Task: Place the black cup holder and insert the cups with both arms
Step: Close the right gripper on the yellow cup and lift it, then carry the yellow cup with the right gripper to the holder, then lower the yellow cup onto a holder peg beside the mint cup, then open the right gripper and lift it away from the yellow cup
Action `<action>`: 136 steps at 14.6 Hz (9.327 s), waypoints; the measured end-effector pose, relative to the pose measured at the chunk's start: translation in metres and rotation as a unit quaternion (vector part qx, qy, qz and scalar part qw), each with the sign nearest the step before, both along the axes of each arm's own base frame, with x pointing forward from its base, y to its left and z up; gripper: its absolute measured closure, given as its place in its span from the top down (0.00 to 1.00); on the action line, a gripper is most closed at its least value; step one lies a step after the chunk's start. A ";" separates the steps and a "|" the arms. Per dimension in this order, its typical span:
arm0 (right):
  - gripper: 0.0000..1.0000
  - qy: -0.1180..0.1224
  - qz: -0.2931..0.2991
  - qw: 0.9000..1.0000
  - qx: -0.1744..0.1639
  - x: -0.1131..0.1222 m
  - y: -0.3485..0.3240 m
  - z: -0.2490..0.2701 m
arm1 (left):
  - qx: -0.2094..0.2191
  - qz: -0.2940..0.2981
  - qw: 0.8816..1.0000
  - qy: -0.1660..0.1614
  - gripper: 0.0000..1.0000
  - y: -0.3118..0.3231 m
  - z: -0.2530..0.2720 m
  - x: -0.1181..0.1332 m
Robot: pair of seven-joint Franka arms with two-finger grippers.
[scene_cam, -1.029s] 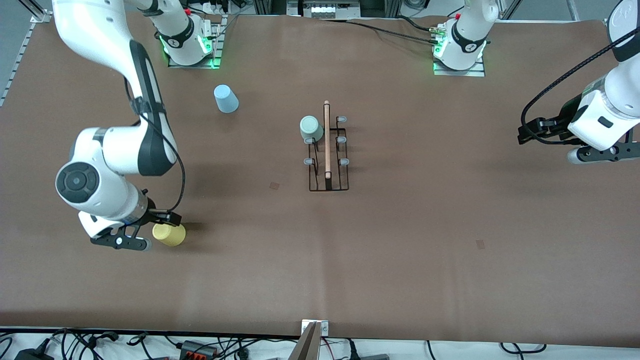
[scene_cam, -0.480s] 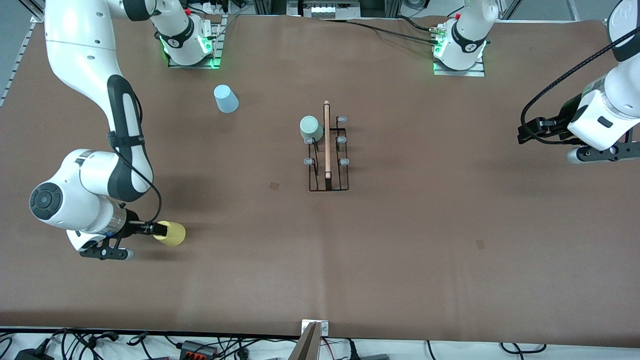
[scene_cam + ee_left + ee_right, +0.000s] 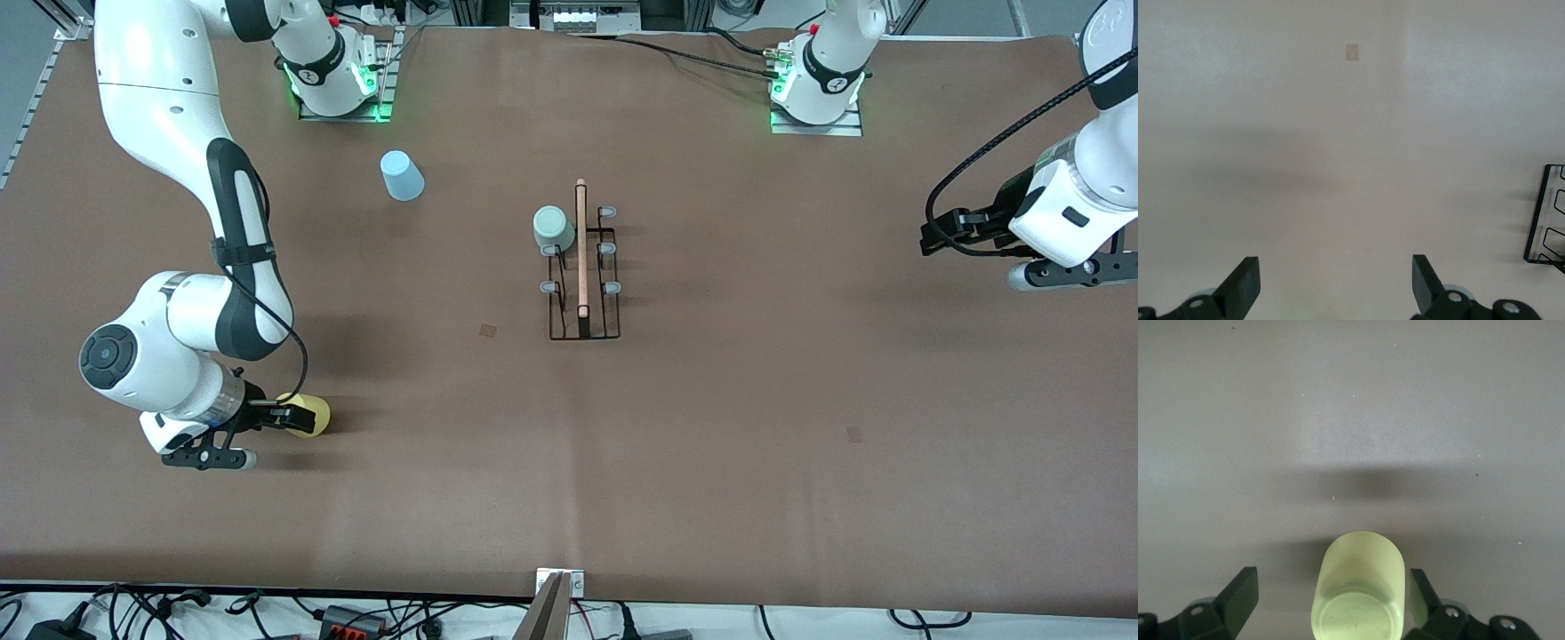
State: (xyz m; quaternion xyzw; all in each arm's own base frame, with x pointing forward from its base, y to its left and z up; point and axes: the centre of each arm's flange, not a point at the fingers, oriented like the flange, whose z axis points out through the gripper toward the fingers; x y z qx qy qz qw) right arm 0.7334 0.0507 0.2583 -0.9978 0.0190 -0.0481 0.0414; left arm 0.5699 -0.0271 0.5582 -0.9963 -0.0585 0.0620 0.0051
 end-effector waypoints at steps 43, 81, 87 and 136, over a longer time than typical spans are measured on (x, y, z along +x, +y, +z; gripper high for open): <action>0.66 0.082 0.059 0.995 -0.013 -0.006 0.004 -0.016 | 0.000 0.000 1.000 0.001 1.00 0.000 0.000 0.000; 0.66 0.083 0.187 0.979 -0.021 -0.165 0.440 0.094 | 0.000 0.000 1.000 0.003 1.00 0.000 0.000 -0.001; 0.66 0.091 0.188 0.978 -0.028 -0.166 0.442 0.078 | 0.000 0.000 1.000 0.001 1.00 0.000 0.003 -0.002; 1.00 0.039 0.045 0.997 -0.057 -0.108 0.308 0.208 | 0.000 -0.007 1.000 -0.010 1.00 -0.008 0.012 -0.003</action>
